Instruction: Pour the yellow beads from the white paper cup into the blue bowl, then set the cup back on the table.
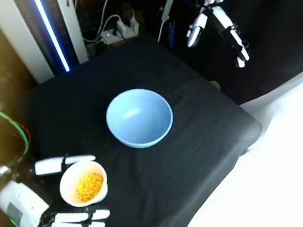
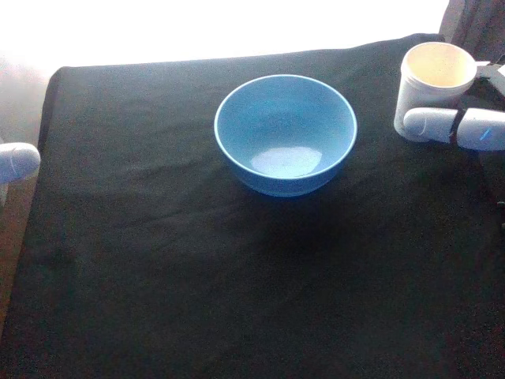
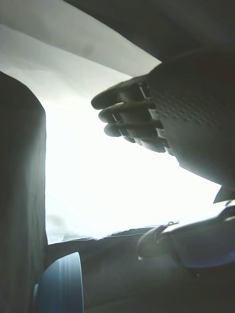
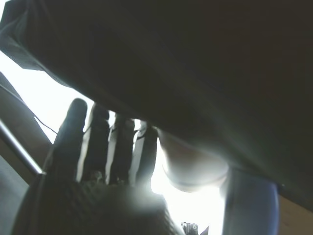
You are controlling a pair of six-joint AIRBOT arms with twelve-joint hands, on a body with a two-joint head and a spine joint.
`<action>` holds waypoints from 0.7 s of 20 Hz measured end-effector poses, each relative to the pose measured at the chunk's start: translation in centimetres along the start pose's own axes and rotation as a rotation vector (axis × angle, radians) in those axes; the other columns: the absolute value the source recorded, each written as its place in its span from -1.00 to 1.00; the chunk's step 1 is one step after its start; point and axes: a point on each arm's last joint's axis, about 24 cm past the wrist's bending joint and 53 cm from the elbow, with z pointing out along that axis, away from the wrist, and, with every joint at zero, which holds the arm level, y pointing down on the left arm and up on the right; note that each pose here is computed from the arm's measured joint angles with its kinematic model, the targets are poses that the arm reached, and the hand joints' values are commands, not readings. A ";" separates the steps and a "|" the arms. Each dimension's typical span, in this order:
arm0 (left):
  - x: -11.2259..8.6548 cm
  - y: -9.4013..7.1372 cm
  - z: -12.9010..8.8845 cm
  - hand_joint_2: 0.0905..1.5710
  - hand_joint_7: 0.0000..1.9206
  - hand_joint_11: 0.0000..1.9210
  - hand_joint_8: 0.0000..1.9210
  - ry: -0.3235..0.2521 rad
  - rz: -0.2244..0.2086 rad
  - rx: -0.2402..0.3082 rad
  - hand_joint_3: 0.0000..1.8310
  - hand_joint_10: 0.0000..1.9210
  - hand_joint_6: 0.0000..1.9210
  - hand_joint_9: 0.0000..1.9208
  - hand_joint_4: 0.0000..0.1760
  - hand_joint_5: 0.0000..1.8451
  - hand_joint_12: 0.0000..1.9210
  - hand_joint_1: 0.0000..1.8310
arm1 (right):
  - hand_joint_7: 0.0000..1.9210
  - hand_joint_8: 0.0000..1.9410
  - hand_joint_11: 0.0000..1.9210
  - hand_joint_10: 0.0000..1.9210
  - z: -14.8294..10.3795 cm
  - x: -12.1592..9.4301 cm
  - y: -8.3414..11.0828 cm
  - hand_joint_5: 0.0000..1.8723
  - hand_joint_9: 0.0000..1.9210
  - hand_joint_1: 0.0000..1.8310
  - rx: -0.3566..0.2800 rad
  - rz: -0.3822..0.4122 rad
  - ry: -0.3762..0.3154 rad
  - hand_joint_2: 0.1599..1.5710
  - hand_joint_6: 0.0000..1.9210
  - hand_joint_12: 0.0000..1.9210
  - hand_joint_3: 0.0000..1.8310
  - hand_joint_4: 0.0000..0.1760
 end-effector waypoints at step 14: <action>0.4 0.2 0.0 -0.06 -0.71 -1.00 -1.00 0.007 -0.003 -0.005 -1.00 -1.00 -1.00 -0.76 -1.00 -1.00 -0.38 -0.47 | -0.20 -1.00 -0.99 -1.00 0.1 0.5 0.5 -0.11 -0.42 -0.01 -0.008 -0.039 0.046 0.01 -1.00 -0.13 -1.00 -1.00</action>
